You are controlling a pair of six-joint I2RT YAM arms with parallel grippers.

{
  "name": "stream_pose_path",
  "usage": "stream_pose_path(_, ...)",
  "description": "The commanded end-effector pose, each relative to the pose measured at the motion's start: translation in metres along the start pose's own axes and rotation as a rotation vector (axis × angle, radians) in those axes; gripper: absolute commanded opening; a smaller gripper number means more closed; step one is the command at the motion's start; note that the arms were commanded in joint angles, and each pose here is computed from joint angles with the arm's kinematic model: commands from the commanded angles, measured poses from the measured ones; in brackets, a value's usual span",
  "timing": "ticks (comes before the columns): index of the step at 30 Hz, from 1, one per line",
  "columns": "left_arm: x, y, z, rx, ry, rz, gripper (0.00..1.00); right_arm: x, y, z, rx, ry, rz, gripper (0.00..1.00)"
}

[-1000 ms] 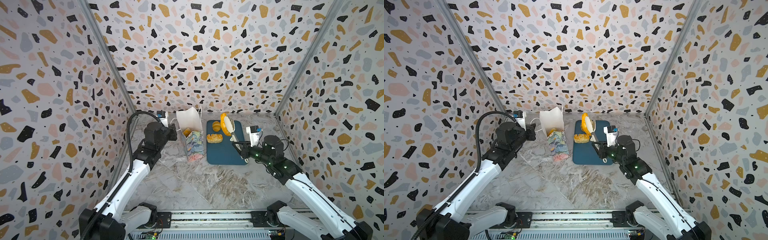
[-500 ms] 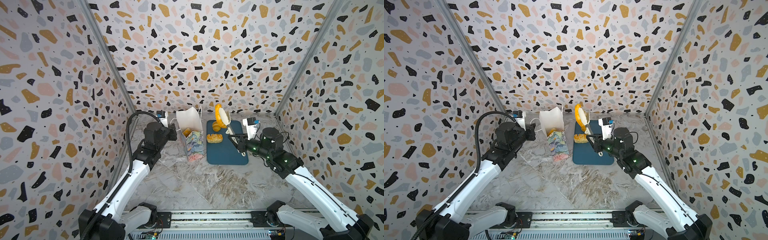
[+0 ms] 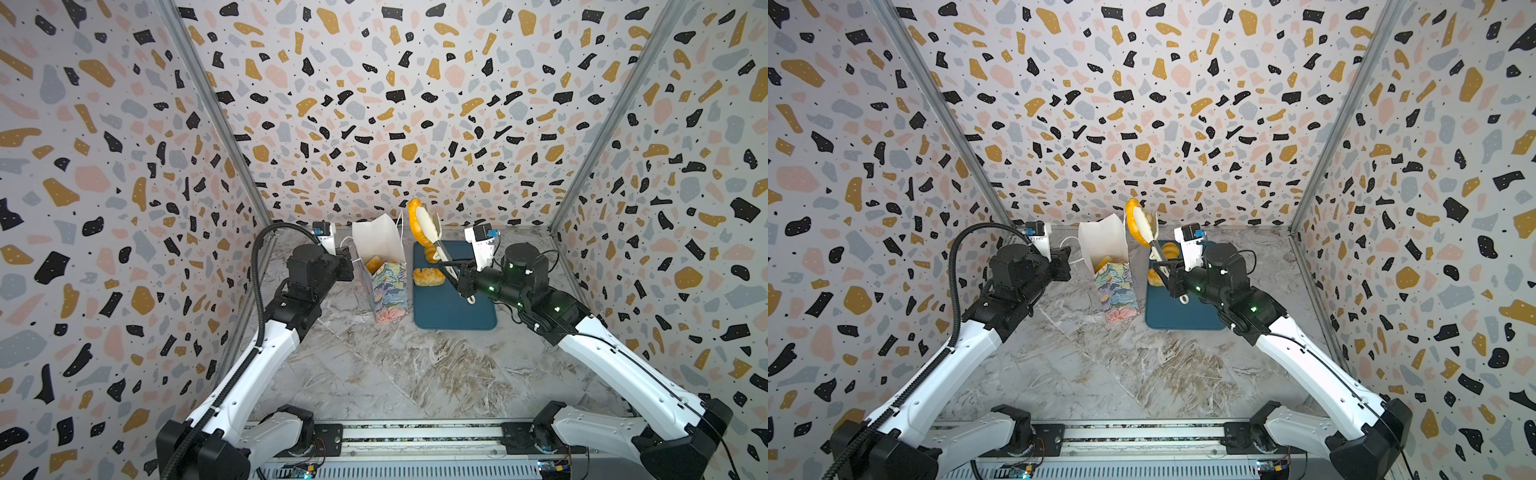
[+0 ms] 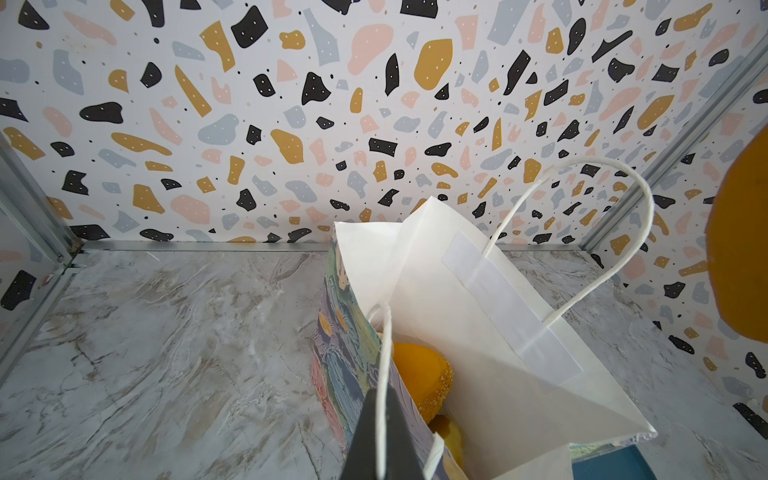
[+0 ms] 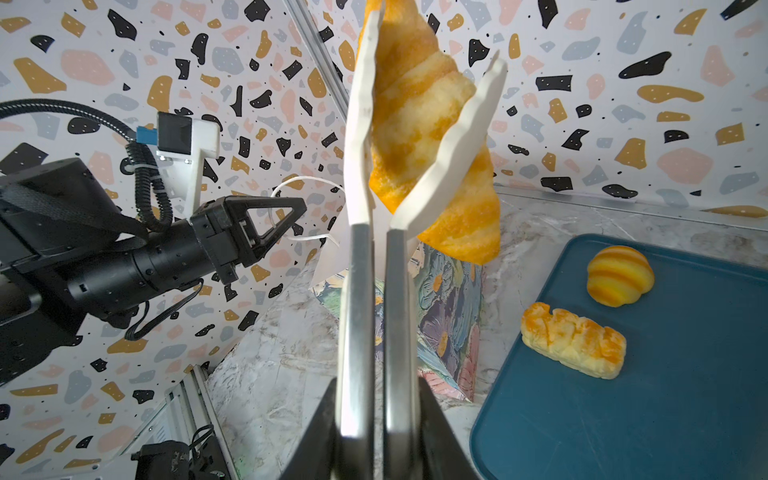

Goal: Place the fake bread into the paper bag
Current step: 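Carry the striped croissant in the tongs over the bag opening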

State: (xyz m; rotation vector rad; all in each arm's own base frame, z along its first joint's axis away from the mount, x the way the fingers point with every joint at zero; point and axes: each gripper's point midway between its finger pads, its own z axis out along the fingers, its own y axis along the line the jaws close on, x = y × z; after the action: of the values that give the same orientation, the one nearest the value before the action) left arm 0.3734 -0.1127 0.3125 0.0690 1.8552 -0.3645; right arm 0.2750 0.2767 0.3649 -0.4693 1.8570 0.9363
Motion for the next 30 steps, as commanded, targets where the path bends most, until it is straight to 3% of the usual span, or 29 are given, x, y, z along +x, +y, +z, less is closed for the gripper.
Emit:
stream_pose_path(1,-0.005,-0.002,-0.005,0.002,-0.026,0.013,0.00,-0.036,0.021,-0.009,-0.035,-0.099,-0.053,0.21)
stream_pose_path(15,-0.007,-0.003,-0.006,0.006,-0.031,0.014,0.00,-0.056,0.064,0.010,-0.104,-0.121,-0.107,0.21)
stream_pose_path(30,-0.007,-0.002,-0.007,0.002,-0.032,0.014,0.00,-0.044,0.080,0.043,-0.140,-0.080,-0.113,0.22)
